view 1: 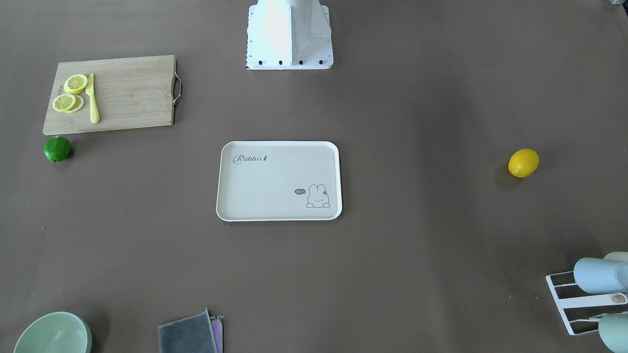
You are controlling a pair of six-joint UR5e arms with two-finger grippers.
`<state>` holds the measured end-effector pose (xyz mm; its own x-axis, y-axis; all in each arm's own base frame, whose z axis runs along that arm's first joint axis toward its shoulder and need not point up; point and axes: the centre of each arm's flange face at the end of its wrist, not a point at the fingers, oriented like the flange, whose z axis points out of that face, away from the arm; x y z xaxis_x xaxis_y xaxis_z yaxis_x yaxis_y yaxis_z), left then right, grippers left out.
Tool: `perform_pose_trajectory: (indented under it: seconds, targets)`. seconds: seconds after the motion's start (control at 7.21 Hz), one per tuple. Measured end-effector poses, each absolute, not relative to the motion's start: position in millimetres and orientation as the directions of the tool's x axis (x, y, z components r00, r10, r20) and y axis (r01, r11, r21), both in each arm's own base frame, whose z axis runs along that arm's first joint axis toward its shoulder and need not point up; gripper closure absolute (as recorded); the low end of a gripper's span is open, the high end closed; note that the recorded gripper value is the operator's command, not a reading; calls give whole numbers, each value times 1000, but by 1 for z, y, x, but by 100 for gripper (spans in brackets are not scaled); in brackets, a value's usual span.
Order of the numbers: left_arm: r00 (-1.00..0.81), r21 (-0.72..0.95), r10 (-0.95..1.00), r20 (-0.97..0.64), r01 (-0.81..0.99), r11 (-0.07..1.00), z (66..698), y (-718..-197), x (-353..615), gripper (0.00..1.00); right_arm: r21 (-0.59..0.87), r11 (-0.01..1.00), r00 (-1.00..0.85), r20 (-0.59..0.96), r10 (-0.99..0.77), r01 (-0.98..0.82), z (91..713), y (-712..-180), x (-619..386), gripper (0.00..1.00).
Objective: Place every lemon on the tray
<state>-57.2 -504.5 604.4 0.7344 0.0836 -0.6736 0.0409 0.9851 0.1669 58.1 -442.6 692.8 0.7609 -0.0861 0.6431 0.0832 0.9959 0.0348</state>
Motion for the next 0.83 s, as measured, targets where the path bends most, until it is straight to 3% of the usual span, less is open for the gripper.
perform_pose_trajectory:
  seconds: [0.83]
  targets:
    - [734, 165, 83, -674, 40, 986, 606, -502, -57, 2, 39, 996, 758, 646, -89, 83, 691, -444, 58, 0]
